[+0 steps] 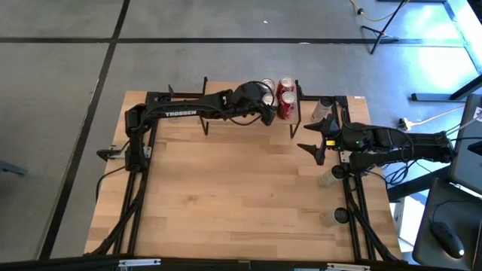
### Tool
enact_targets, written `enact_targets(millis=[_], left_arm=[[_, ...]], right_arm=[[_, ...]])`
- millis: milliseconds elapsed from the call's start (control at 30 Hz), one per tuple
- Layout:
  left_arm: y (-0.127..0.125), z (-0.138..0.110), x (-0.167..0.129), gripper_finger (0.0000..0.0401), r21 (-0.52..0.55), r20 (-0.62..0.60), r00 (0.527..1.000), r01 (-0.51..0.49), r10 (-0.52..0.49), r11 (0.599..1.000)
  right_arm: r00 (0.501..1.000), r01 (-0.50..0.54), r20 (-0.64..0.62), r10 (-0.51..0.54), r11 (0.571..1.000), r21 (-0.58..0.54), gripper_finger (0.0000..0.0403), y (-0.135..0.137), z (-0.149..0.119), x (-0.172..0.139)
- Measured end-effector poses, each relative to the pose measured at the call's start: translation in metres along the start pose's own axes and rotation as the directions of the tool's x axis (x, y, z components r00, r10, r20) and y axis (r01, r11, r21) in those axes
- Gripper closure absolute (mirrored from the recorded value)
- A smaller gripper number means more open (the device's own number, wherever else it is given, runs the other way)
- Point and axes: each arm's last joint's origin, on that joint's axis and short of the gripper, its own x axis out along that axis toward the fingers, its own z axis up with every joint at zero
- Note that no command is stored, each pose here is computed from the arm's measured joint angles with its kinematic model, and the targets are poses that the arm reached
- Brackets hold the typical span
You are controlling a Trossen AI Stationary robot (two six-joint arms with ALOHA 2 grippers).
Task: Place canned beverage on shelf
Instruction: Put the pink soda can on the shelf aligned with the other pink soda can, then put the top white yellow soda can on the shelf
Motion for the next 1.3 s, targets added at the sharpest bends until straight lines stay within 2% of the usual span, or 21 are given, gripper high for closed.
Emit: enact_targets(millis=[167,267,500,800,867,967,1033,1167,1300], left_arm=[[0.000,0.000,-0.001,0.0115,-0.004,-0.002,1.000,0.004,-0.004,1.000],[0.000,0.000,-0.001,0.0095,-0.028,-0.010,1.000,0.022,-0.022,0.999],[-0.001,0.001,-0.003,0.0049,0.002,-0.005,1.000,0.031,-0.031,1.000],[-0.001,0.014,-0.025,0.0048,0.044,0.018,0.998,0.051,-0.052,0.998],[-0.003,0.018,-0.032,0.0048,0.043,0.022,0.996,0.086,-0.087,0.995],[-0.009,0.025,-0.047,0.0048,0.095,0.032,0.983,0.178,-0.182,0.979],[-0.013,0.029,-0.061,0.0048,0.130,0.027,0.977,0.209,-0.214,0.969],[-0.017,0.030,-0.087,0.0048,0.168,0.007,0.982,0.187,-0.191,0.968],[-0.023,0.023,-0.104,0.0048,0.255,-0.067,0.980,0.199,-0.188,0.946]], right_arm=[[1.000,0.002,-0.004,-0.002,1.000,0.006,0.0036,0.000,0.000,0.000],[1.000,0.002,-0.005,-0.002,1.000,0.007,0.0036,0.000,0.000,0.000],[1.000,0.003,-0.004,-0.003,1.000,0.009,0.0036,0.000,0.000,0.000],[1.000,-0.010,0.007,0.010,1.000,0.013,0.0036,0.001,0.001,0.000],[1.000,-0.022,0.012,0.022,1.000,0.015,0.0036,0.001,0.002,0.000],[0.996,-0.086,-0.037,0.087,0.996,0.024,0.0036,0.002,0.000,-0.002],[0.996,-0.066,-0.062,0.071,0.995,0.070,0.0036,0.001,0.006,-0.009],[0.989,-0.027,-0.141,0.044,0.993,0.117,0.0036,-0.004,0.023,-0.035],[0.953,-0.025,-0.288,0.090,0.975,0.221,0.0036,-0.006,0.032,-0.055]])
